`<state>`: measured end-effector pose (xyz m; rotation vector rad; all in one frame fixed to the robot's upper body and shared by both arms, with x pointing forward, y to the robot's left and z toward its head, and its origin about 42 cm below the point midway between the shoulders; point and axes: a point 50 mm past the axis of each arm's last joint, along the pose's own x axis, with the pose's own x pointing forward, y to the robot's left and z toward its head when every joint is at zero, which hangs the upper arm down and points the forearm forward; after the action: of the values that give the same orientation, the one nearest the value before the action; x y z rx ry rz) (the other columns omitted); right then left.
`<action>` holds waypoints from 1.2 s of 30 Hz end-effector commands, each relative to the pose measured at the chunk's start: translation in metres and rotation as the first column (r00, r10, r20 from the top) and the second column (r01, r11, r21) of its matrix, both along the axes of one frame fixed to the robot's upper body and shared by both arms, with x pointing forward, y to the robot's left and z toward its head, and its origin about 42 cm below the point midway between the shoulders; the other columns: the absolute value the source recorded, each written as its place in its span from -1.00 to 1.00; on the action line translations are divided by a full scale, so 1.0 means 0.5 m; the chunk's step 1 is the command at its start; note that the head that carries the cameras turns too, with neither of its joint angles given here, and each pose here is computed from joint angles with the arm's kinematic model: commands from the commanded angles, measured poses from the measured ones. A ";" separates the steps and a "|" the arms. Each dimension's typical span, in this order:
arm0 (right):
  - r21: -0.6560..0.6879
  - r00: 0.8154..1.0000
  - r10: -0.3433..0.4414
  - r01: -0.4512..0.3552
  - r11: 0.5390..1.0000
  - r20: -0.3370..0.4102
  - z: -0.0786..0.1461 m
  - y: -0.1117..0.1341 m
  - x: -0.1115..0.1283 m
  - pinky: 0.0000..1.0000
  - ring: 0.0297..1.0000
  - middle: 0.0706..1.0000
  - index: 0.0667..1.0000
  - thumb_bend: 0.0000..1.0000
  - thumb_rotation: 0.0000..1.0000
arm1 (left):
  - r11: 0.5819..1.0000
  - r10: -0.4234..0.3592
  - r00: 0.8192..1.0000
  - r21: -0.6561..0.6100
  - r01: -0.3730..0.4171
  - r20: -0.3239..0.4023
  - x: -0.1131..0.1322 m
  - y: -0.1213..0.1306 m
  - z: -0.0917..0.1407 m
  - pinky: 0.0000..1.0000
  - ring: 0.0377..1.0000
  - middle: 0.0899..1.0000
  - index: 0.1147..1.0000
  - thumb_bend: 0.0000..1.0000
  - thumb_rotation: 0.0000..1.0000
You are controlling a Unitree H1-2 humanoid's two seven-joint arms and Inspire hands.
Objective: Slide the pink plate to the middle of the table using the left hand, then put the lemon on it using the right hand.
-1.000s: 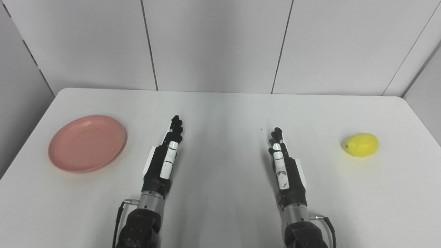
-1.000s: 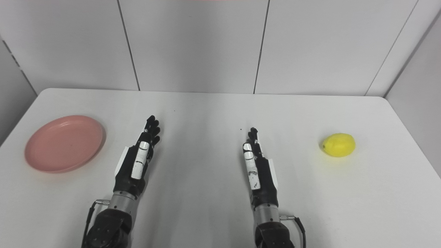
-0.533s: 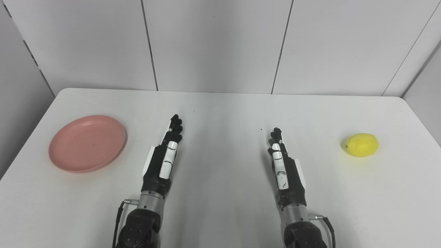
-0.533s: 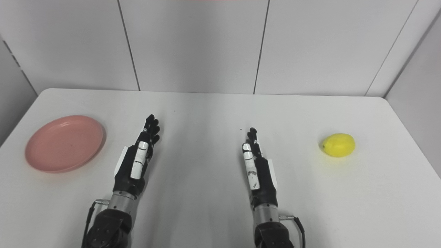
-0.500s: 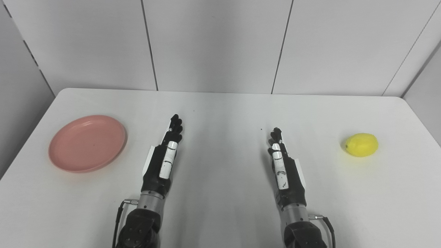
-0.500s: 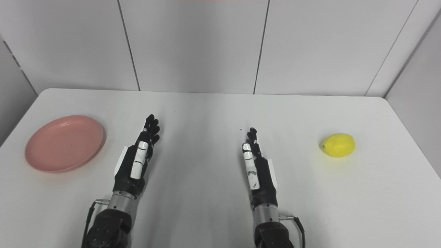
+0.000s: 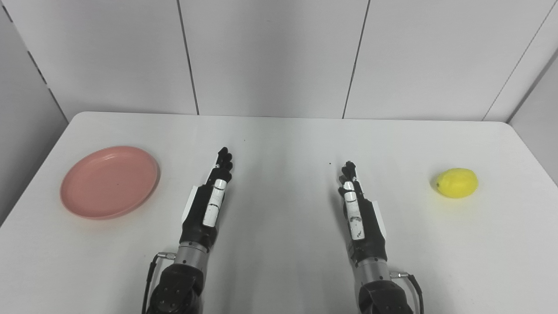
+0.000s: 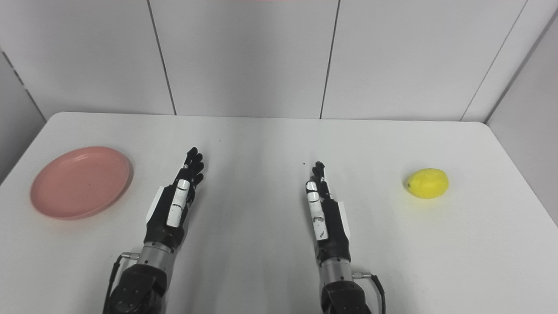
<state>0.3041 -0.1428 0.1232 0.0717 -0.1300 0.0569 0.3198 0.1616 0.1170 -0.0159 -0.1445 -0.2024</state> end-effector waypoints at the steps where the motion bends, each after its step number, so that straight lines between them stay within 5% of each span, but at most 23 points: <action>1: 0.024 0.997 0.003 -0.005 1.000 0.075 0.017 0.010 0.003 1.00 1.00 1.00 1.00 0.42 1.00 | 1.000 0.000 0.995 0.004 0.001 -0.096 -0.032 0.006 -0.060 1.00 1.00 1.00 1.00 0.31 1.00; 36: 0.039 0.996 -0.013 0.010 0.999 0.083 0.018 0.011 0.006 1.00 1.00 1.00 1.00 0.40 1.00 | 1.000 -0.013 0.997 -0.029 0.011 -0.071 -0.032 0.011 -0.061 1.00 1.00 1.00 1.00 0.32 1.00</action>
<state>0.3071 -0.1390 0.1242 0.0881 -0.1555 0.0484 0.3207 0.1619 0.1178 -0.0349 -0.1662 -0.2188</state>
